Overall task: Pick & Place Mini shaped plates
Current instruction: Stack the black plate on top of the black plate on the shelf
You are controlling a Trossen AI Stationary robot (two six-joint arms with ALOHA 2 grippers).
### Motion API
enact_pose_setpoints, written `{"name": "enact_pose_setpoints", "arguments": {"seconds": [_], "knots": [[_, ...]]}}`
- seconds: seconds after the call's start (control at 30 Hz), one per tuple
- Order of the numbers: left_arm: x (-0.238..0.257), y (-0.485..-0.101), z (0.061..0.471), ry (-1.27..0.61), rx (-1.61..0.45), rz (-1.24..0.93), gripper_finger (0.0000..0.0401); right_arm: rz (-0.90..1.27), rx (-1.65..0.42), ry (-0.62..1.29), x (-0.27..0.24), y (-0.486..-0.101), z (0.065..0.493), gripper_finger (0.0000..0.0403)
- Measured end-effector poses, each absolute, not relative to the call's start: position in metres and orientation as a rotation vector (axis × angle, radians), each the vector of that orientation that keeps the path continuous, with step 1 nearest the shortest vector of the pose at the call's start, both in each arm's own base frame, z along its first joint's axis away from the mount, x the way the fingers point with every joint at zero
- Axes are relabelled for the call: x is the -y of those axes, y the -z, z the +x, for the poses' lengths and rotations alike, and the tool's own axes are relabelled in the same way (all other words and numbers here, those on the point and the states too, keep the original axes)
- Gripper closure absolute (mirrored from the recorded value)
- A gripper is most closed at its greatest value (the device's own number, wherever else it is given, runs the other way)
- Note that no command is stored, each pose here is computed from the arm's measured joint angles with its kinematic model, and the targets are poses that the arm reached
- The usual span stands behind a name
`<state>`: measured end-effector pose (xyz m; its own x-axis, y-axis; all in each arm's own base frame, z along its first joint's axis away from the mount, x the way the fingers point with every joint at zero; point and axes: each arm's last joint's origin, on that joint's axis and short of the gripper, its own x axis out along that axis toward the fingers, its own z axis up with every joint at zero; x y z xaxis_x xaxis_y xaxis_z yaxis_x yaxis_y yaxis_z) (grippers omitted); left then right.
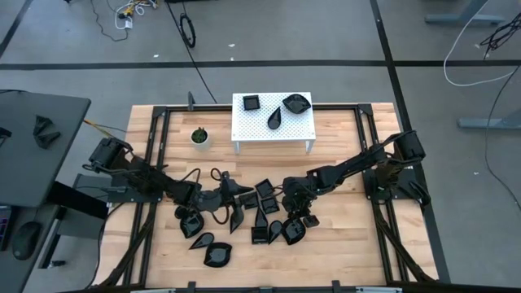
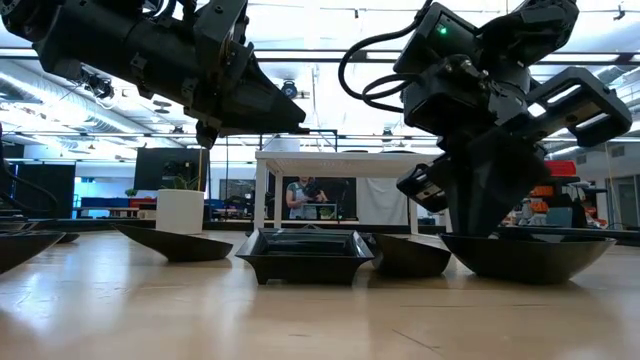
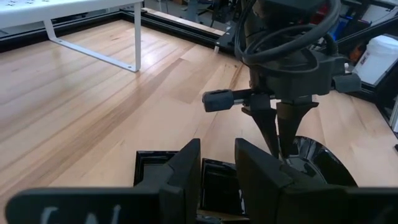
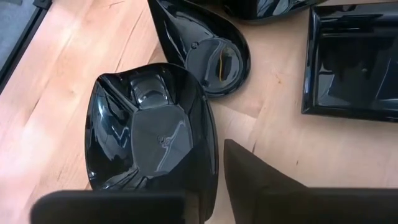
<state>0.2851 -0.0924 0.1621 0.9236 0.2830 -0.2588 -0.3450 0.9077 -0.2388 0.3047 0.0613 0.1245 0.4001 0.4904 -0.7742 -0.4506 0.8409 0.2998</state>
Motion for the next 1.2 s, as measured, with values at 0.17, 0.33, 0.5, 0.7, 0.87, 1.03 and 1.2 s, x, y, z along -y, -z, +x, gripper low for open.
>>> {"name": "enact_pose_setpoints", "arguments": {"seconds": [0.17, 0.33, 0.5, 0.7, 0.87, 1.03, 1.2], "knots": [[0.092, -0.162, 0.285, -0.327, -0.222, -0.286, 0.0298, 0.031, -0.979, -0.582, -0.061, -0.129, 0.304, 0.0393], [0.092, -0.162, 0.285, -0.327, -0.225, -0.284, 0.0298, 0.040, -0.927, -0.555, -0.059, -0.155, 0.298, 0.0395], [0.092, -0.162, 0.285, -0.327, -0.226, -0.284, 0.0298, 0.093, -0.811, -0.492, -0.054, -0.206, 0.279, 0.0400], [0.092, -0.162, 0.285, -0.328, -0.227, -0.284, 0.0298, 0.095, -0.550, -0.233, -0.025, -0.277, 0.238, 0.0400], [0.092, -0.162, 0.285, -0.336, -0.226, -0.281, 0.0298, 0.101, -0.372, 0.222, 0.029, -0.312, 0.202, 0.0401], [0.091, -0.162, 0.285, -0.362, -0.218, -0.275, 0.0298, 0.206, -0.326, 0.571, 0.096, -0.313, 0.180, 0.0399], [0.086, -0.162, 0.286, -0.379, -0.216, -0.275, 0.0298, 0.398, -0.277, 0.650, 0.159, -0.297, 0.174, 0.0399]]}}
